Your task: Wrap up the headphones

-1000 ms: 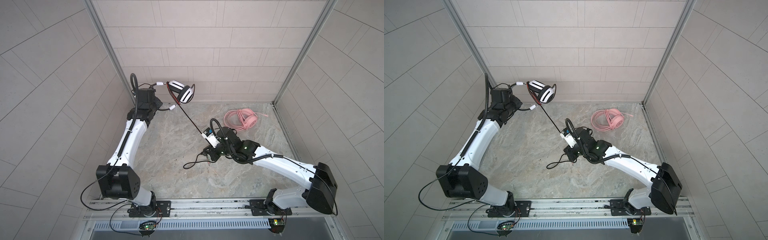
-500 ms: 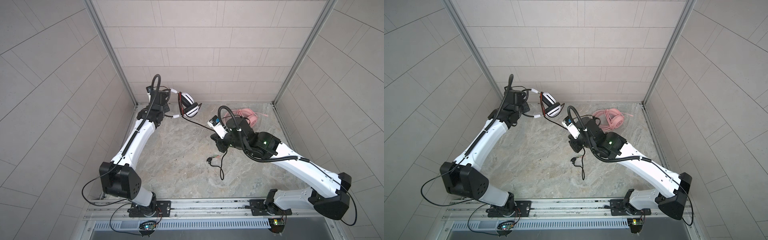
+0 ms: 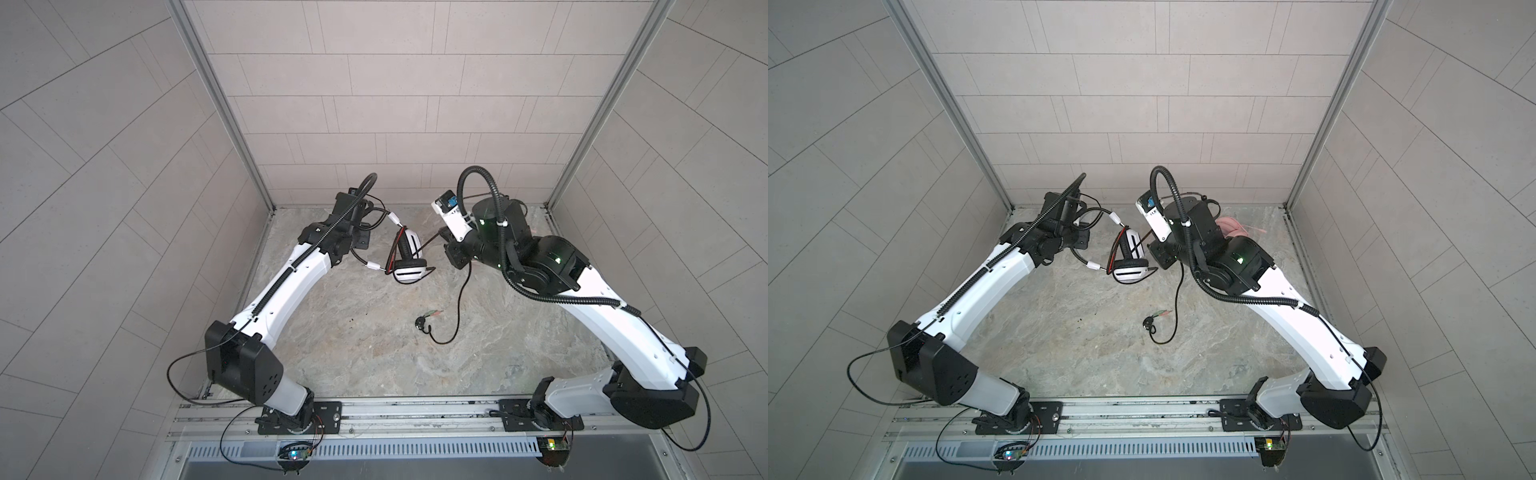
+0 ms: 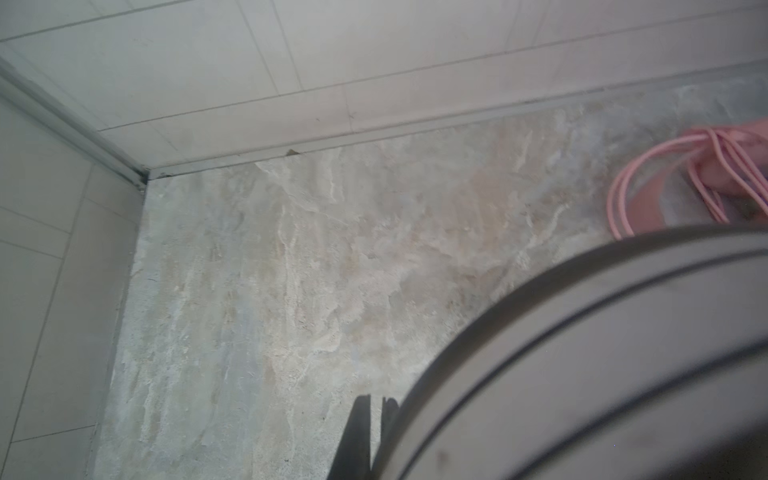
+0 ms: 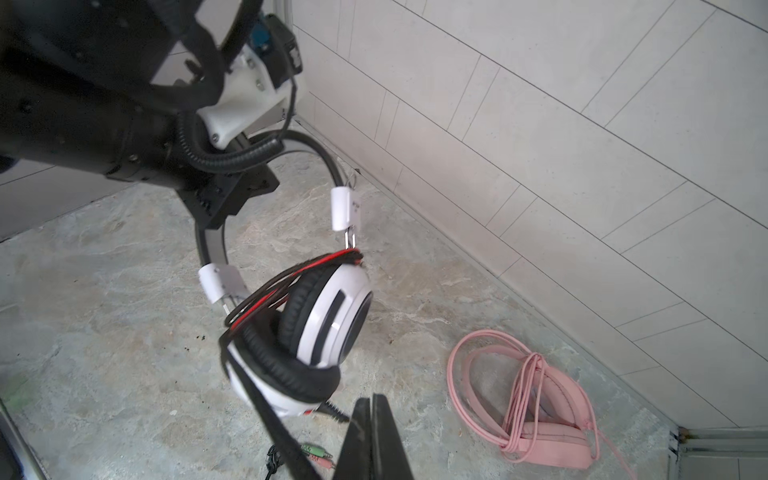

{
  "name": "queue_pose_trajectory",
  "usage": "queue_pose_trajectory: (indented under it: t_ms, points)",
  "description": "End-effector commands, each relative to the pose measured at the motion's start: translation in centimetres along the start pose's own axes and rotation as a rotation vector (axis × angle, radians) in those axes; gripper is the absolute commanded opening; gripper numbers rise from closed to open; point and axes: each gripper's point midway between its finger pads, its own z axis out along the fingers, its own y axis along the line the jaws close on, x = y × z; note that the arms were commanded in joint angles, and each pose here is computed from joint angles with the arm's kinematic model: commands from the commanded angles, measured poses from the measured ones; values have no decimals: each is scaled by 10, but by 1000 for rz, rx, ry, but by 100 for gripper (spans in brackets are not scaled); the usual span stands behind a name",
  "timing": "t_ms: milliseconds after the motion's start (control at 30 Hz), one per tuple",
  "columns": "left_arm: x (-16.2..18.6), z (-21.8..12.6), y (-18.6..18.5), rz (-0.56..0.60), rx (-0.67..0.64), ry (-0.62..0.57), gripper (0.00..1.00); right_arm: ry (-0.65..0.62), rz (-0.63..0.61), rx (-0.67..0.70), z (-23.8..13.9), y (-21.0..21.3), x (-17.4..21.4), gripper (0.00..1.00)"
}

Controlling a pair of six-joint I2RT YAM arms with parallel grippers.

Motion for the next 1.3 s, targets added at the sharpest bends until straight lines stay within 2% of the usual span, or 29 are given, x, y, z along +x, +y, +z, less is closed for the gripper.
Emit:
queue_pose_trajectory:
  t_ms: [0,200,400,733,1000,1100,1267]
  points:
    - [-9,-31,-19,66,158,-30,0,-2,25,49,4,-25,-7,3]
    - [9,-42,-43,159,321,15,0,45,151,36,42,-58,11,3]
    - [9,-53,-57,167,416,15,0,70,228,1,80,-72,26,3]
    - [0,-67,-65,106,529,-18,0,119,340,-112,138,-61,57,5]
    - [-9,-83,-82,34,711,-35,0,147,400,-199,166,-44,71,7]
    - [-15,-89,-91,9,784,-18,0,124,438,-238,173,-37,72,12]
    - [-31,-98,-94,-61,841,-59,0,116,492,-299,184,-25,80,21]
